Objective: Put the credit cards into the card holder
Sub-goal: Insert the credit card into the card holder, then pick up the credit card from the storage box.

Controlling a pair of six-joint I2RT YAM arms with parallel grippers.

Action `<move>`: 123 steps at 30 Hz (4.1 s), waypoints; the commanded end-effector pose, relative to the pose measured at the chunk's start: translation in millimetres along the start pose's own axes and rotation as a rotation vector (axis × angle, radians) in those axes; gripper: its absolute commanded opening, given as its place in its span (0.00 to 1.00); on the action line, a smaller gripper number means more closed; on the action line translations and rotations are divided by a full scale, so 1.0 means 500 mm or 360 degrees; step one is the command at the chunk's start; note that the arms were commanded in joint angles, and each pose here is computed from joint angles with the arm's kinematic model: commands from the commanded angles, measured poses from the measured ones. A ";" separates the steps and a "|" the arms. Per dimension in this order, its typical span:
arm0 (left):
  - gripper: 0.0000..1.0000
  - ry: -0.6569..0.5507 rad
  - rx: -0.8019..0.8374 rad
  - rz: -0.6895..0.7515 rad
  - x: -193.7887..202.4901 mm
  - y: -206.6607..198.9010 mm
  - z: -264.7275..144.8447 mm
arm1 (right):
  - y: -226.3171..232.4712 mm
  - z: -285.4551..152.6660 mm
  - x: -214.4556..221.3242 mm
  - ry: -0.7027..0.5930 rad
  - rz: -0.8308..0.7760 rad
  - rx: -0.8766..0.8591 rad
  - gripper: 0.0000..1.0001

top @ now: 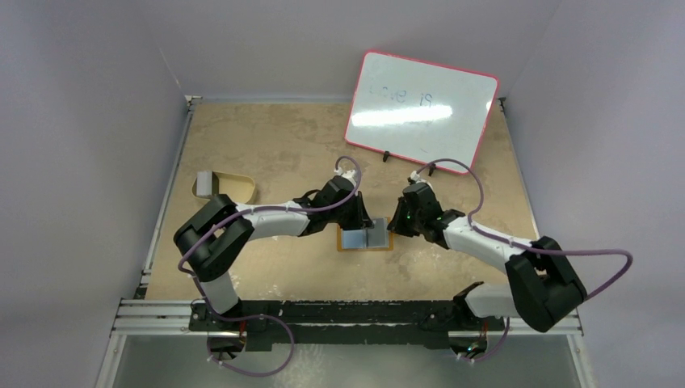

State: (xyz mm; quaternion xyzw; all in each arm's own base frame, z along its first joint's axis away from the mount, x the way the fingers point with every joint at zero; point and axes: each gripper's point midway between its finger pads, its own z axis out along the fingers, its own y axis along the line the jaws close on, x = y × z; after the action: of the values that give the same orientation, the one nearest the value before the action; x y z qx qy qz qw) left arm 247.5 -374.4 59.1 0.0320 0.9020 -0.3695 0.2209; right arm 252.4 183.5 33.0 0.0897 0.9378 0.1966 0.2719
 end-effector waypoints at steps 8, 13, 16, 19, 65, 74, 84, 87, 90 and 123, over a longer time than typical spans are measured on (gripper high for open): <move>0.18 -0.0229 -0.0241 0.0203 -0.113 0.007 -0.071 | 0.032 -0.097 -0.093 -0.0245 -0.0087 -0.0009 0.32; 0.26 -0.0326 -0.0569 0.0185 -0.199 0.134 -0.171 | 0.076 -0.120 -0.121 -0.0317 -0.0166 -0.0164 0.42; 0.30 -0.0395 -0.0827 0.0220 -0.250 0.208 -0.263 | 0.091 -0.134 -0.136 -0.0359 -0.0203 -0.0205 0.44; 0.36 -0.0399 -0.1044 0.0268 -0.285 0.277 -0.346 | 0.103 -0.140 -0.142 -0.0375 -0.0229 -0.0252 0.46; 0.35 -0.0066 -0.2370 -0.0062 -0.361 0.728 -0.645 | 0.125 -0.138 -0.115 -0.0285 -0.0300 -0.0380 0.48; 0.26 -0.0065 -0.2331 -0.0054 -0.364 0.724 -0.639 | 0.121 -0.133 -0.114 -0.0275 -0.0310 -0.0365 0.48; 0.18 -0.0112 -0.2335 -0.0054 -0.376 0.707 -0.655 | 0.123 -0.132 -0.110 -0.0263 -0.0314 -0.0373 0.48; 0.17 -0.0118 -0.2336 -0.0050 -0.377 0.701 -0.657 | 0.121 -0.131 -0.109 -0.0260 -0.0316 -0.0369 0.48; 0.16 -0.0135 -0.2322 -0.0045 -0.381 0.692 -0.660 | 0.120 -0.131 -0.106 -0.0253 -0.0318 -0.0370 0.48; 0.00 -0.0642 -0.0145 -0.0409 -0.387 0.287 -0.437 | 0.072 -0.045 -0.082 -0.0128 -0.0181 -0.0155 0.48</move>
State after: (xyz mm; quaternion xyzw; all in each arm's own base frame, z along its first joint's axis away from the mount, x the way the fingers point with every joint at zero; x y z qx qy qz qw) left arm 369.5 -39.4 144.5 -0.1687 0.9155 -0.1580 0.3292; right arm 260.4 200.4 78.4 0.0148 0.9226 0.2383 0.3031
